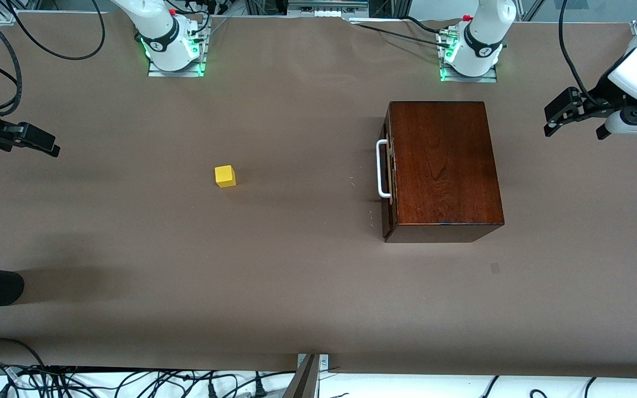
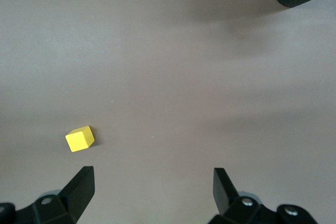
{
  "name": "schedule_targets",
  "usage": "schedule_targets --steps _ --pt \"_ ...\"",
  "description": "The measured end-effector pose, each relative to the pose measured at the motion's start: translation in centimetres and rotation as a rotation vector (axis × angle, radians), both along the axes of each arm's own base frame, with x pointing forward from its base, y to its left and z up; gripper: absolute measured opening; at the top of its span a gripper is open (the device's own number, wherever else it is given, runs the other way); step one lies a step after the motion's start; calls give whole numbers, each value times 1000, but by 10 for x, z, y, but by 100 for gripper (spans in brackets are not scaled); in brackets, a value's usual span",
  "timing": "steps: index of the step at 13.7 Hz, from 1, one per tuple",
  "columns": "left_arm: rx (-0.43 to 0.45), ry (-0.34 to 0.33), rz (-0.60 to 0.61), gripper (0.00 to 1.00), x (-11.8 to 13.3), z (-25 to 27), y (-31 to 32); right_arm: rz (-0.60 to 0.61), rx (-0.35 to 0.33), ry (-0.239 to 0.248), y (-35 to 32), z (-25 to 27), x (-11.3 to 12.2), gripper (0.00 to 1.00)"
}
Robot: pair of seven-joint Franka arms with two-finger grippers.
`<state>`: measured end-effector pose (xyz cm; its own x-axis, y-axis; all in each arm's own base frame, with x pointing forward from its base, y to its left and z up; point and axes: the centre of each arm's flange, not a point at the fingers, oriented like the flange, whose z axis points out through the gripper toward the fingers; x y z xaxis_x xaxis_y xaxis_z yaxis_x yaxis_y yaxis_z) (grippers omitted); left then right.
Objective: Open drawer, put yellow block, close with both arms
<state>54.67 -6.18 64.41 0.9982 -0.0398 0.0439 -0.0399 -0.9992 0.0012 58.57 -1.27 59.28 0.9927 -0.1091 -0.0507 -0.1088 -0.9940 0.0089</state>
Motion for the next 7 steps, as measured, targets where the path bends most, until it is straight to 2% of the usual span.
schedule_targets --steps 7 --pt "3 13 -39 100 -1 -1 1 0 0 0 0 0 0 100"
